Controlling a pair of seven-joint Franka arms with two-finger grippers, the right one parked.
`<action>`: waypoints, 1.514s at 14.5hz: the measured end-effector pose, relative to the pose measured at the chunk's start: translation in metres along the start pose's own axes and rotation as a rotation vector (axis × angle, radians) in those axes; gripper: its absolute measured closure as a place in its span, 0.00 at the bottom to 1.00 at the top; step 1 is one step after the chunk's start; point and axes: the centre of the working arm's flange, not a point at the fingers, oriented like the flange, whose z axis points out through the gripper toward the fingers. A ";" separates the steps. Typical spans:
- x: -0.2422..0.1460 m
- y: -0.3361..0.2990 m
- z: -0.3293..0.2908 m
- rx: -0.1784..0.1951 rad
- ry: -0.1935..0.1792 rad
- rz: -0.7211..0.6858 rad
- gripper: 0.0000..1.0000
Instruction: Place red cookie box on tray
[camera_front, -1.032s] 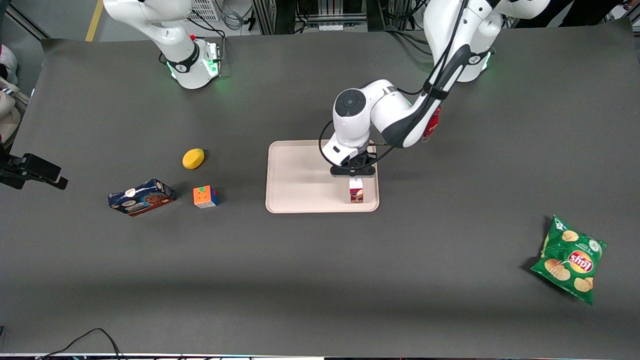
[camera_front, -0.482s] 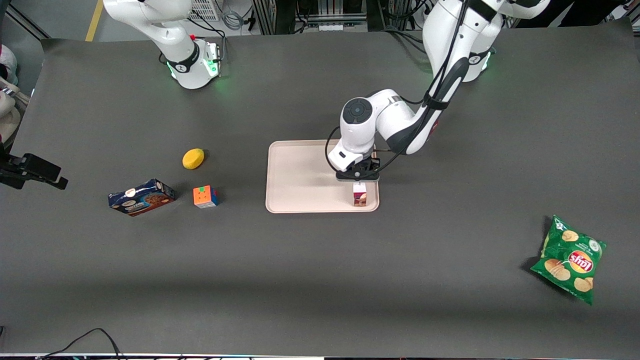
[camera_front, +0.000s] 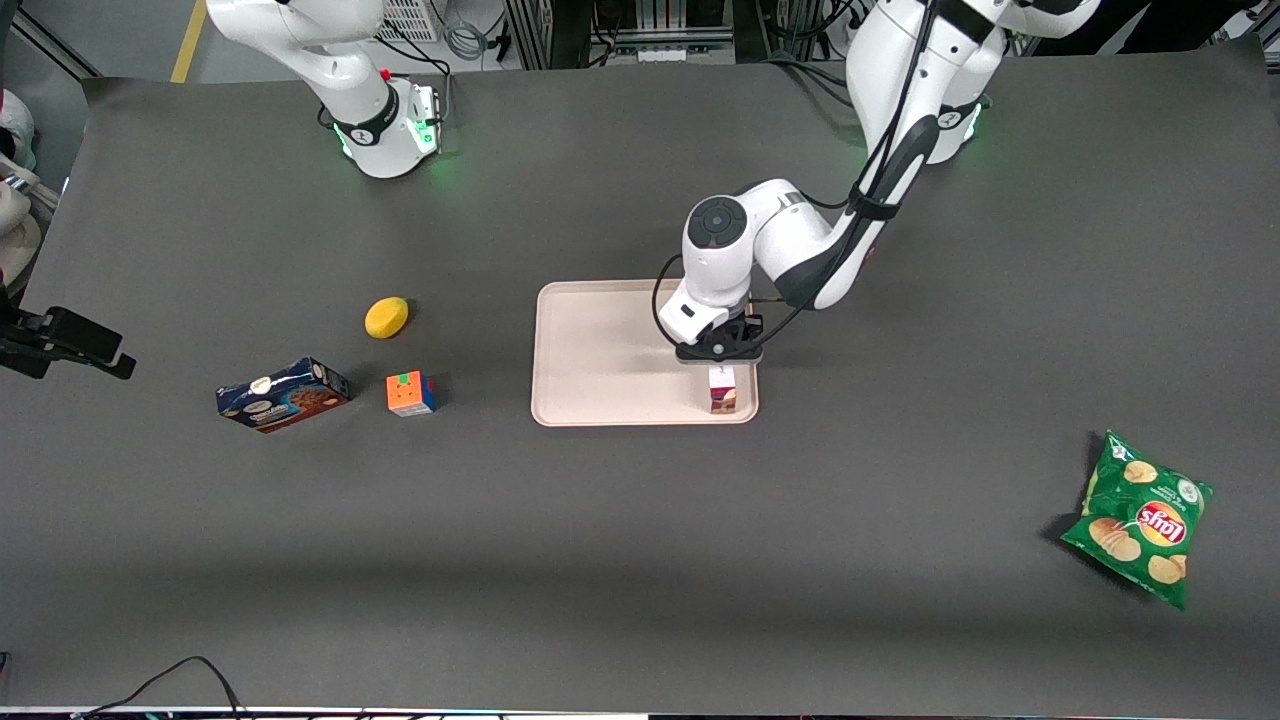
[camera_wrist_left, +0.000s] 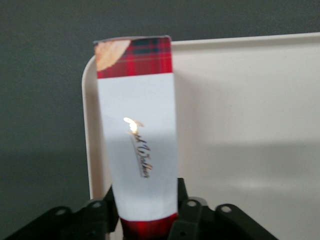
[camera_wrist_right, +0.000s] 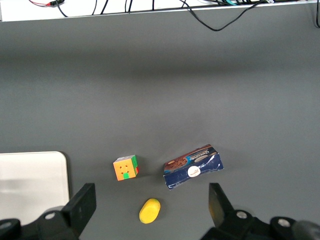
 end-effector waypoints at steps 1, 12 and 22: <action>0.001 -0.001 0.000 0.001 0.000 -0.003 0.44; 0.045 -0.025 -0.124 0.096 -0.013 0.050 0.00; 0.113 -0.194 -0.381 0.101 -0.143 0.195 0.00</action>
